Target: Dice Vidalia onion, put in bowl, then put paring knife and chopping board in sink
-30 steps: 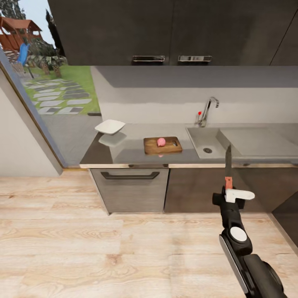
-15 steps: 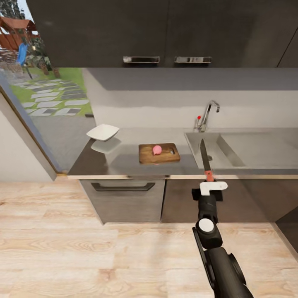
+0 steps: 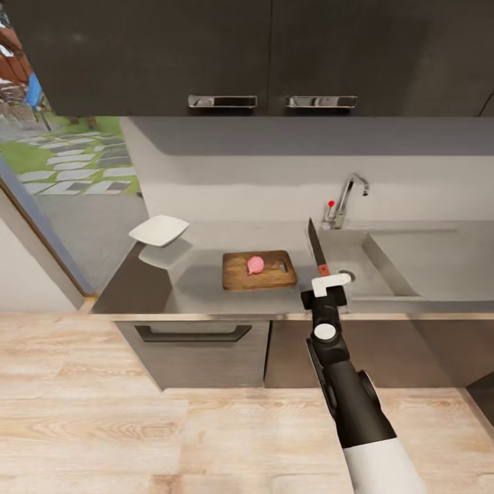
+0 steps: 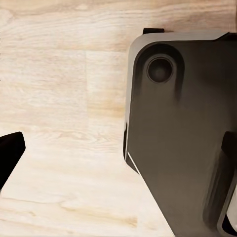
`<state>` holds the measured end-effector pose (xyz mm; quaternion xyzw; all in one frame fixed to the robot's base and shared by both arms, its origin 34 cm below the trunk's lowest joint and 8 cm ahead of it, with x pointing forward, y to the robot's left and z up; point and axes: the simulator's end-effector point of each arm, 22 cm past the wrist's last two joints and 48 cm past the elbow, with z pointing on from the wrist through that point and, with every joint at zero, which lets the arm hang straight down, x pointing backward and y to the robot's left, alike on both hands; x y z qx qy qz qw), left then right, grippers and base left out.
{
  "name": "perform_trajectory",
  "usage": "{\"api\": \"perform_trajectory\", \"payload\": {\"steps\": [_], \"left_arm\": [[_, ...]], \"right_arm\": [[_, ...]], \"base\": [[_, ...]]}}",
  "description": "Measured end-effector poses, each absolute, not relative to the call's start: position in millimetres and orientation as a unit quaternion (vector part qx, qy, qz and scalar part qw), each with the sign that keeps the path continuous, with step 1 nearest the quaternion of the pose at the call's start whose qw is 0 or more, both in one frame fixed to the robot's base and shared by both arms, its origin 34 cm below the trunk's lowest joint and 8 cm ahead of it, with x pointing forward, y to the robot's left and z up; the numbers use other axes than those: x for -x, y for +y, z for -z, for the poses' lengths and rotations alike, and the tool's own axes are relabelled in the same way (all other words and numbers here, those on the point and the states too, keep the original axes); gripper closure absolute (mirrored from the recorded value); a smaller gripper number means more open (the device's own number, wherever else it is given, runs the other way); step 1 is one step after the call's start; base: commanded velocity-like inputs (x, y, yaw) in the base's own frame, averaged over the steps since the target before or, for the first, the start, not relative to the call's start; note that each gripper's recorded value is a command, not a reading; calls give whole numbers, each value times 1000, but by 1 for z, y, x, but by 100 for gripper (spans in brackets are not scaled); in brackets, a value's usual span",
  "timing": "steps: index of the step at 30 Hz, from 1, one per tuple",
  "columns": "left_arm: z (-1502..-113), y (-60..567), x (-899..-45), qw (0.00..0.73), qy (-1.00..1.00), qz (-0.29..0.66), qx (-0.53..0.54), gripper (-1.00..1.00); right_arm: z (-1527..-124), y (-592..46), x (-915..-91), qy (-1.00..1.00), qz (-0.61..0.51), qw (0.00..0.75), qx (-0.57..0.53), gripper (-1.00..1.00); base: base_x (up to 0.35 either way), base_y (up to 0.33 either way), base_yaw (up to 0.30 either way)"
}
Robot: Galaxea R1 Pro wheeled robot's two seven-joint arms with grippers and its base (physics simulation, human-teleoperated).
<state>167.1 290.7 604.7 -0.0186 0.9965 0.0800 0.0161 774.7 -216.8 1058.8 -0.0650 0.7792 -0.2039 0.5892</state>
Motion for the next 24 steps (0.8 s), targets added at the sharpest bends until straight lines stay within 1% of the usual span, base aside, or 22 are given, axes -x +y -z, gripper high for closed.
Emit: {"api": "perform_trajectory", "payload": {"steps": [5, 10, 13, 19, 22, 24], "left_arm": [[-605, 291, -167, 16, 996, -80, 19, -100], [-605, 291, -167, 16, 997, -80, 19, -100], [-605, 291, -167, 16, 997, -80, 19, -100], [-604, 290, -167, 16, 997, -79, 19, -100], [-604, 290, -167, 16, 997, -80, 19, -100], [-605, 291, -167, 16, 996, -80, 19, -100]], "right_arm": [[-1094, -209, -803, 774, 214, 592, 73, 100], [-1135, -153, -830, 755, 221, 601, 140, 100], [-1144, -120, -849, 746, 241, 588, 196, 100], [-1087, -77, -848, 739, 271, 536, 305, 100], [-1067, -47, -837, 714, 283, 525, 365, 100], [-1062, -38, -833, 705, 286, 524, 383, 100]], "base": [[275, -3, 0], [254, -64, 0], [192, -58, 0], [57, -11, 0], [8, -1, 0], [3, -1, 0]]}}
